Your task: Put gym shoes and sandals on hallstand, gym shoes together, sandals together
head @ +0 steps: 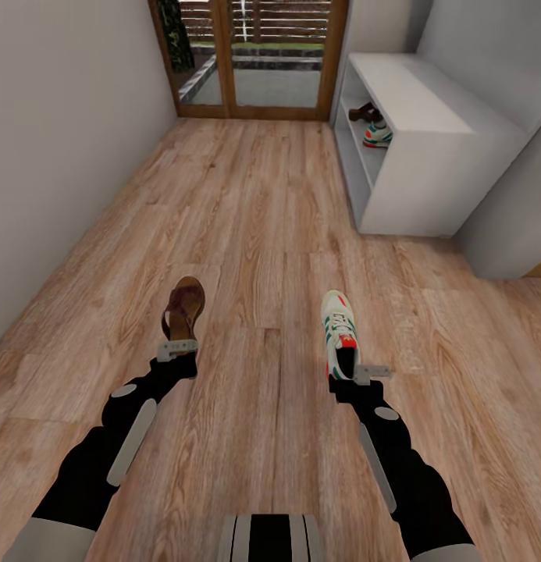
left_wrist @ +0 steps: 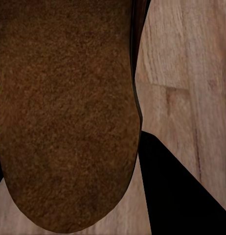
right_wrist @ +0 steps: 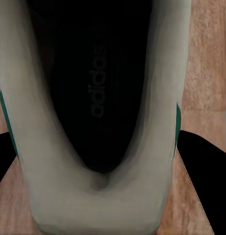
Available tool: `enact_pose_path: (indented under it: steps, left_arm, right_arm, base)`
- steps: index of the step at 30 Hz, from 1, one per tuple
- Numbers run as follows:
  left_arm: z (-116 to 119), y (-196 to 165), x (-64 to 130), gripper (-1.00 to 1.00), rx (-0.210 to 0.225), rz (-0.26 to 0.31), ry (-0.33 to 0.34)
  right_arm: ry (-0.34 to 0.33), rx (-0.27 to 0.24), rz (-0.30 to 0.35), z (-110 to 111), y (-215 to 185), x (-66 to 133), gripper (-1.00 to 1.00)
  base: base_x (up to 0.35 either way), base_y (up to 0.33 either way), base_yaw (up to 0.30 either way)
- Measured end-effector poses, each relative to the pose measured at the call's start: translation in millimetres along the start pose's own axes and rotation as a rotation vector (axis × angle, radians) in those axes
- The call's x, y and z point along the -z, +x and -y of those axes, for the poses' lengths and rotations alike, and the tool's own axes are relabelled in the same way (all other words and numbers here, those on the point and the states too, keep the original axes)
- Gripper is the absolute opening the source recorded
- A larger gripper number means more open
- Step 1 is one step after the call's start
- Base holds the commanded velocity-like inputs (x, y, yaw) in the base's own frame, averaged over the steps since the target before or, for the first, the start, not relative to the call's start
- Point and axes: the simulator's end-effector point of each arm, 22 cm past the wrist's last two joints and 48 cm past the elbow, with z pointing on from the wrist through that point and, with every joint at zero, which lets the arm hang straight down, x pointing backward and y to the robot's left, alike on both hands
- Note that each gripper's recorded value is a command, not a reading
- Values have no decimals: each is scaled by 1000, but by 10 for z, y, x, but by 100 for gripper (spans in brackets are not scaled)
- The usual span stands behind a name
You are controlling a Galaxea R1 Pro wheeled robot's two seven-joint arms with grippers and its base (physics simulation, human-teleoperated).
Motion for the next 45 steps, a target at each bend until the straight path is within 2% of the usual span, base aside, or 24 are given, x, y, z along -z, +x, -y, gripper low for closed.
enact_pose_path:
  steps: [5,12,45]
  left_arm:
    - [31,-146,82,-100,-2,25,4]
    - [62,-324,198,-100,-6,54,6]
    - [249,-1187,842,-100,-26,215,25]
  right_arm:
    - [0,1,28,3,-152,85,-100]
    - [-24,24,73,-136,-374,231,-100]
    - [-28,14,252,-117,-1258,908,-100]
  base:
    - [0,0,0]
    - [0,0,0]
    - [0,0,0]
